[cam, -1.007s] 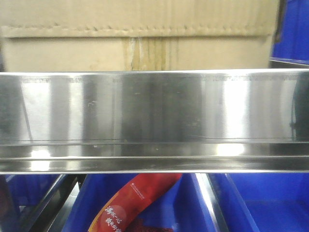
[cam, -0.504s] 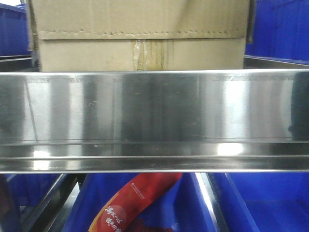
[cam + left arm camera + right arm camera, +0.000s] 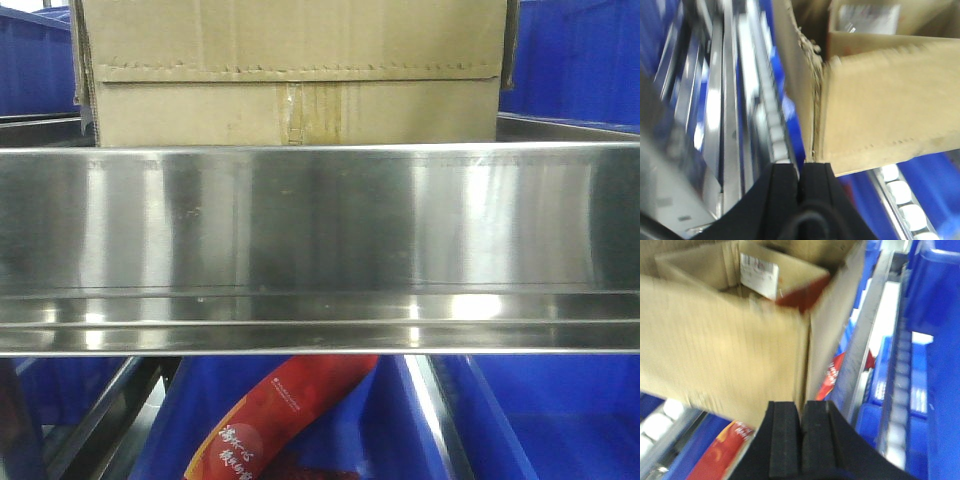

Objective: Stack two boxes on right shelf middle

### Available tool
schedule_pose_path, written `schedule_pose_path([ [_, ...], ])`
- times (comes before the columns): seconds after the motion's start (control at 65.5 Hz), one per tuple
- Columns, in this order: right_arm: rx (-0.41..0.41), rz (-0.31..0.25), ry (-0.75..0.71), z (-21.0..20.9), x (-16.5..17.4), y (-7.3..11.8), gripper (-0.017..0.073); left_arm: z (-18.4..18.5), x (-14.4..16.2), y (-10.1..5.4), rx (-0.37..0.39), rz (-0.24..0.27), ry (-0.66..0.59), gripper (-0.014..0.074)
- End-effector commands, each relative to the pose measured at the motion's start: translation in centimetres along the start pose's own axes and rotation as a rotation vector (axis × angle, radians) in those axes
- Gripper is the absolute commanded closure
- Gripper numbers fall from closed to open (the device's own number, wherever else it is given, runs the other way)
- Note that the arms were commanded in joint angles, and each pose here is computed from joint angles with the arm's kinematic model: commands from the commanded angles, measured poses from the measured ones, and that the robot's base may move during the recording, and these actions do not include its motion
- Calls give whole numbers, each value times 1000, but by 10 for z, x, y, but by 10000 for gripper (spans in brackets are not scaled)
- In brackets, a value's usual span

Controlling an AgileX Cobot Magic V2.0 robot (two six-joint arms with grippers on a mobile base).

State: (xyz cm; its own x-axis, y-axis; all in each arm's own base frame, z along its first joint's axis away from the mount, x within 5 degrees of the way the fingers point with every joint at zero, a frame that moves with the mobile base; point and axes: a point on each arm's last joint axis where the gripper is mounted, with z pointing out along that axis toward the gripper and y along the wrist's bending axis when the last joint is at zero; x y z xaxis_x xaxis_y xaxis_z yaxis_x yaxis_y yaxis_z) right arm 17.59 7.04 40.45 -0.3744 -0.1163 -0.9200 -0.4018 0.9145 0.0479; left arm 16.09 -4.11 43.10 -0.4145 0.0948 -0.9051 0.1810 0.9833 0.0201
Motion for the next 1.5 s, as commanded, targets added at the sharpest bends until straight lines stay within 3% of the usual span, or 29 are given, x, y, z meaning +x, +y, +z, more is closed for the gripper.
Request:
schedule_pose_path([
  [0.0,23,-43,-71,-11,19,-2,715,-10,25,0,32,-2,-117,705],
  [0.214,49,-50,-146,-19,76,-4,715,-36,94,3,79,-1,-337,705],
  [0.427,77,-51,-269,-26,111,-6,715,-43,143,5,93,-2,-420,705],
  [1.282,81,-52,-305,-29,112,-7,715,-48,158,6,98,-18,-454,705],
  [1.481,81,-52,-305,-29,112,-7,715,-41,184,9,3,-64,-469,705],
])
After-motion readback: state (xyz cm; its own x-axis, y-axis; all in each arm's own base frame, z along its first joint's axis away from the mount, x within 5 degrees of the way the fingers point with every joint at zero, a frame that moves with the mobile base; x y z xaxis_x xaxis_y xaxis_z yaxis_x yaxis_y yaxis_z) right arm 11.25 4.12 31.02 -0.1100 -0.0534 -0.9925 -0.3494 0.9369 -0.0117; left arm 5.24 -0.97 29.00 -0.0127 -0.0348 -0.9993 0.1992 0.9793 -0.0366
